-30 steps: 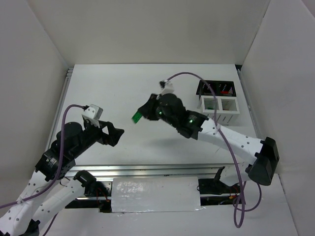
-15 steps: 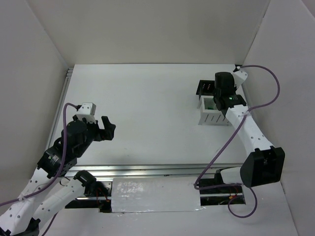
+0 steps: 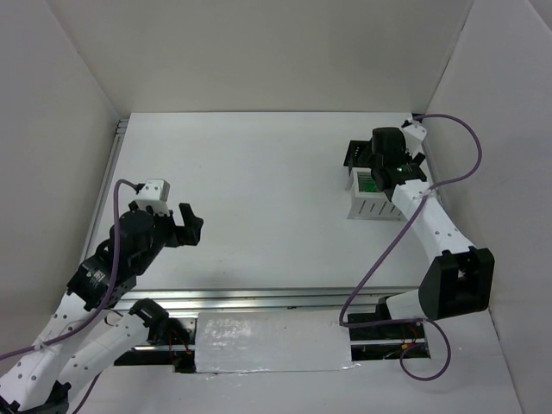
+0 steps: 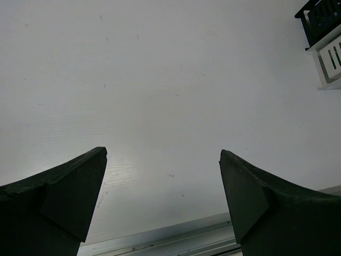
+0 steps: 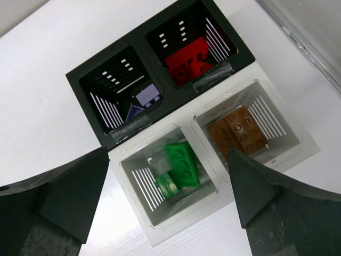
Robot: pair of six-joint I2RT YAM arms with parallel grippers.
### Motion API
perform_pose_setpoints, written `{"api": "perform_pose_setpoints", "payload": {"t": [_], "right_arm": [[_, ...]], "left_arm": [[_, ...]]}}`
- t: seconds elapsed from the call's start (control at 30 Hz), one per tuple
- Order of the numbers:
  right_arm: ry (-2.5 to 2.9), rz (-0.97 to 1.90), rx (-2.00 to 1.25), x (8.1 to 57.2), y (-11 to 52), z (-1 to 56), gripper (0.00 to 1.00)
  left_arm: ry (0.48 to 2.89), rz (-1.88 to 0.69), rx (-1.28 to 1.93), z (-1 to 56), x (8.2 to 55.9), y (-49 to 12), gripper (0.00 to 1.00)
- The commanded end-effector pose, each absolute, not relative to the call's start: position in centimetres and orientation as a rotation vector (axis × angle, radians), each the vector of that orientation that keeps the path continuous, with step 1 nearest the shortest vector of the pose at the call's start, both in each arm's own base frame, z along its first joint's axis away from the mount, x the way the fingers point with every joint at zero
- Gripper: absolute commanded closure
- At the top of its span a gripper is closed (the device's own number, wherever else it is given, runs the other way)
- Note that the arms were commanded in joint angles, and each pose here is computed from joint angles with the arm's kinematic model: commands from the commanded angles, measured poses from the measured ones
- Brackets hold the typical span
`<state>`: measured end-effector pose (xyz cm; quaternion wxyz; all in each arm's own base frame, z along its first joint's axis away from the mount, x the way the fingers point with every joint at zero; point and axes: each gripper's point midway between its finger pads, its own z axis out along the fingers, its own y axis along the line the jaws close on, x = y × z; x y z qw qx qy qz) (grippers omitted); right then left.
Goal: Sort the legos into containers by color
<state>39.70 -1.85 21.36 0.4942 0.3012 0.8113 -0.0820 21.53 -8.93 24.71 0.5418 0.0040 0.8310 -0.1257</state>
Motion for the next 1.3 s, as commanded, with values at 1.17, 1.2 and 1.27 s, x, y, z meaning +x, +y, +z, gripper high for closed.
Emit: {"api": "perform_pose_setpoints", "payload": {"t": [1.17, 1.2, 1.27], "right_arm": [[1.548, 0.309, 0.298, 7.7, -3.0, 41.0, 0.00], [1.549, 0.310, 0.301, 7.9, -2.9, 41.0, 0.00], [1.550, 0.319, 0.303, 8.2, -2.6, 41.0, 0.00]], "left_arm": [[1.603, 0.090, -0.608, 38.3, 13.1, 7.4, 0.01], [1.607, 0.094, -0.608, 38.1, 13.0, 7.4, 0.00], [1.607, 0.100, -0.610, 38.0, 13.0, 7.5, 0.00]]}}
